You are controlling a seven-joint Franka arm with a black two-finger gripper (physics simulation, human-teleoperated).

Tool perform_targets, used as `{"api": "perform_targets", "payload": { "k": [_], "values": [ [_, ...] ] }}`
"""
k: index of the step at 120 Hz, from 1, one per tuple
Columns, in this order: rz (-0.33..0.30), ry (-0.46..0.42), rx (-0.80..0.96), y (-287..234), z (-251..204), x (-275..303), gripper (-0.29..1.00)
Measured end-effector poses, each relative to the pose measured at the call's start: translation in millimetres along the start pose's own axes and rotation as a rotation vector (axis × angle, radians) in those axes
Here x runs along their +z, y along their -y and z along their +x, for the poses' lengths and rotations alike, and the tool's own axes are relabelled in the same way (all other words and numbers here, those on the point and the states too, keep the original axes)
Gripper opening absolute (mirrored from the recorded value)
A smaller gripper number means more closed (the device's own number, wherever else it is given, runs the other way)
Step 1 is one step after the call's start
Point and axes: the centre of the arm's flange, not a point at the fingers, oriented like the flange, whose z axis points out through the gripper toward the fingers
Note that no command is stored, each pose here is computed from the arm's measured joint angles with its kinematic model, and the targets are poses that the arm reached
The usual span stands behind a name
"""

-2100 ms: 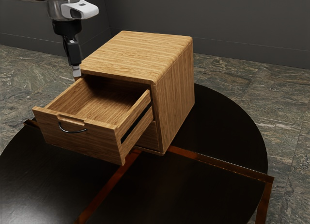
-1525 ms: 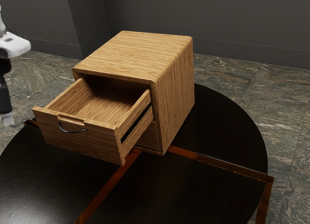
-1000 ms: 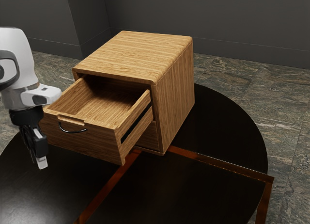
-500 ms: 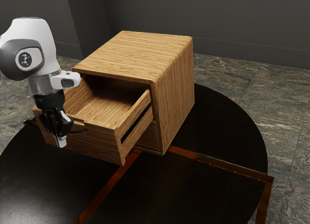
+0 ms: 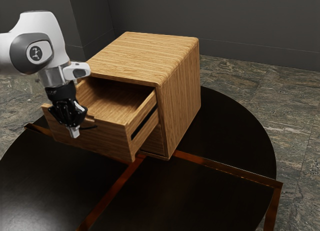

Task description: Push the drawer handle with one arm to close the drawer

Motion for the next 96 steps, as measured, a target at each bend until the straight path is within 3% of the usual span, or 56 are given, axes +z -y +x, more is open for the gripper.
{"api": "perform_targets", "payload": {
  "k": [96],
  "values": [
    [-0.045, -0.015, -0.063, -1.5, 72.6, -7.7, -0.08]
  ]
}}
